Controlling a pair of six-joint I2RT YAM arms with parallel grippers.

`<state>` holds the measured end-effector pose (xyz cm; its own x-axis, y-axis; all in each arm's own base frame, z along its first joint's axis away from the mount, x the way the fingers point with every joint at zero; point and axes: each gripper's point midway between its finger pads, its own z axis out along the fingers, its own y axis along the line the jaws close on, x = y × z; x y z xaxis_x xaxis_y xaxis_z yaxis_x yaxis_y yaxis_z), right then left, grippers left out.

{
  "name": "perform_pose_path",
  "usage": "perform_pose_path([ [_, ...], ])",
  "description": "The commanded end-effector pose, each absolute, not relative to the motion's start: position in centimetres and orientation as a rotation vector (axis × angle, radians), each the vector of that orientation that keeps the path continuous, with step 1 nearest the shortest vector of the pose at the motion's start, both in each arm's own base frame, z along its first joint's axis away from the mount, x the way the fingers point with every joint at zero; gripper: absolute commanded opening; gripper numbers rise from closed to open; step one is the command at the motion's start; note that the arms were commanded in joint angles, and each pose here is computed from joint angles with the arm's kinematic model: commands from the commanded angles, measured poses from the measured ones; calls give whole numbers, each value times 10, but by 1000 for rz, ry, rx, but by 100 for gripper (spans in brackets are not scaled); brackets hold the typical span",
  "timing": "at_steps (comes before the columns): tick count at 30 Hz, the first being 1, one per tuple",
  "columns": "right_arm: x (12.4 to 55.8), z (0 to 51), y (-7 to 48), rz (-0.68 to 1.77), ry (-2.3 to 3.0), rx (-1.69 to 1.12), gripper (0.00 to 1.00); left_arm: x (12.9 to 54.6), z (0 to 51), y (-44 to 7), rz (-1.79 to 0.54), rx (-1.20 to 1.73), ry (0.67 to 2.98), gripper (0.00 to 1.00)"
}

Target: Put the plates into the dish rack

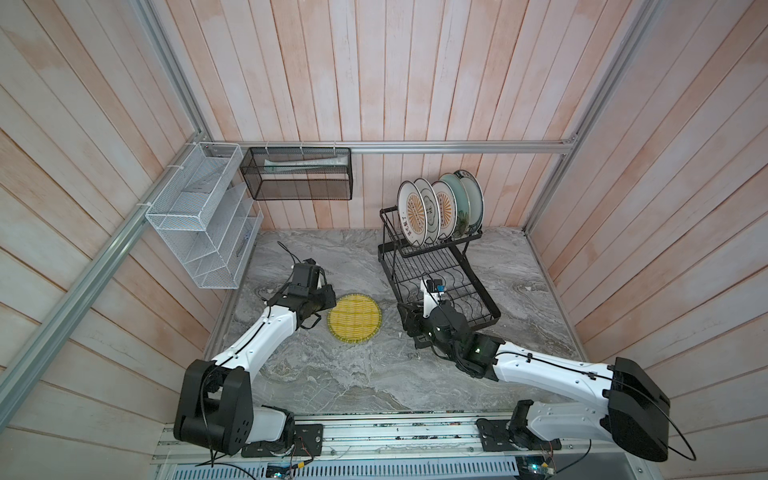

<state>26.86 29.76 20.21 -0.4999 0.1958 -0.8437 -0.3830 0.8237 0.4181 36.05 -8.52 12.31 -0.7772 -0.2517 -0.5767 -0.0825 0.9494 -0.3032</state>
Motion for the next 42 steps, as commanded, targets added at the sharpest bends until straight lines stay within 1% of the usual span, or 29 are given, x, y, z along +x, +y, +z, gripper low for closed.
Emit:
perform_pose_path([
  [1, 271, 198, 296, 679, 1989, -145, 52, 352, 103, -67, -349, -339, 2465, 44],
  [5, 271, 196, 297, 682, 1995, -150, 52, 349, 85, -60, -397, -405, 2483, 44],
  [13, 272, 192, 300, 682, 2006, -153, 52, 343, 63, -76, -528, -376, 2513, 43],
  [16, 273, 192, 302, 684, 2009, -154, 52, 340, 54, -78, -541, -384, 2531, 43],
  [31, 272, 186, 299, 684, 2020, -143, 52, 332, 31, -94, -672, -357, 2546, 40],
  [42, 273, 185, 301, 685, 2024, -141, 52, 331, 26, -107, -792, -354, 2530, 37],
])
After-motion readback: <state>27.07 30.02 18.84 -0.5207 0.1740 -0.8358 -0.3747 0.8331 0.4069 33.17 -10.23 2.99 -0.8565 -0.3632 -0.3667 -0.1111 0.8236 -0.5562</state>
